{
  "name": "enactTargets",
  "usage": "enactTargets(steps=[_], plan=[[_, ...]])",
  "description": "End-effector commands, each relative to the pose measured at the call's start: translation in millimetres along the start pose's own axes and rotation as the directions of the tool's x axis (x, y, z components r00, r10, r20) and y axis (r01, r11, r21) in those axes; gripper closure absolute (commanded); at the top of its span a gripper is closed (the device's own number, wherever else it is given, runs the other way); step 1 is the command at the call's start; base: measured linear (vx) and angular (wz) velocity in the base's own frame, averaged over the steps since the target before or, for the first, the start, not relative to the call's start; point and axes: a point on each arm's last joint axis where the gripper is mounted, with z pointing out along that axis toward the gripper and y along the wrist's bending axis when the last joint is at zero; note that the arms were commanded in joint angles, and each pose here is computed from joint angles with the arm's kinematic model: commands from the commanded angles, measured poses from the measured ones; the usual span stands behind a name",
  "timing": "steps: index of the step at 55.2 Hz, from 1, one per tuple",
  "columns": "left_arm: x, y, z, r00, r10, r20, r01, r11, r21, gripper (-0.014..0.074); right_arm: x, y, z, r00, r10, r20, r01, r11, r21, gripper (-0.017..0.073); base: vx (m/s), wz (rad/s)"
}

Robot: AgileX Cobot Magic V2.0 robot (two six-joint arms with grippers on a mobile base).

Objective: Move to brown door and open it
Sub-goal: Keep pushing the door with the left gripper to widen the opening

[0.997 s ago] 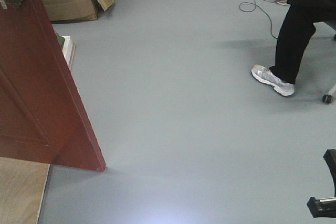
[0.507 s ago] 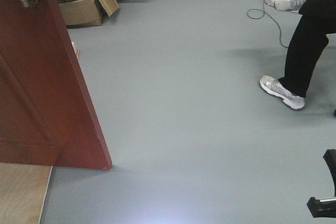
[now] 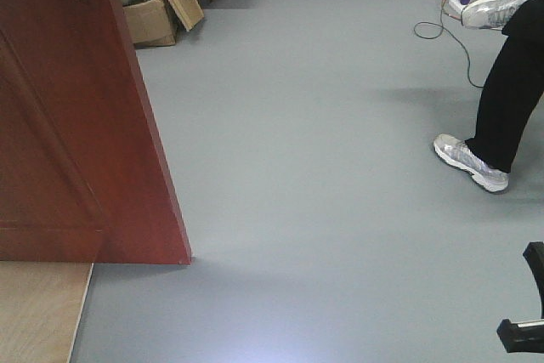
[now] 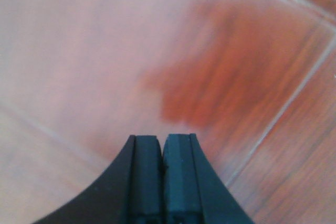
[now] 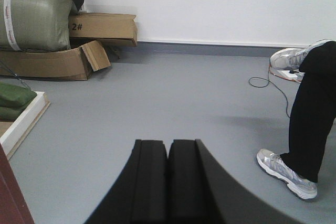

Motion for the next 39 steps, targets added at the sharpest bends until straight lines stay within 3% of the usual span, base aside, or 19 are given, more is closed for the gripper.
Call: enactTargets(steps=[1,32,39], plan=[[-27.7,-21.0,-26.5,0.991,-0.011,0.132,0.0,0.997,0.081,0.0597,-6.5,-0.5,-0.8,0.996,-0.012,0.091,0.012,1.0,0.007,0.0559,0.03,0.03],[-26.3,-19.9,-24.1,0.991,-0.012,0.131,0.002,0.997,0.08,0.0597,-6.5,-0.5,-0.8,0.996,-0.012,0.091,0.012,1.0,0.007,0.0559,0.01,0.0],[-28.1,-26.3,-32.7,0.992,0.032,0.123,-0.04,0.997,0.061,0.0597,-6.5,-0.5,-0.8,0.996,-0.012,0.091,0.012,1.0,0.007,0.0559,0.0,0.0]])
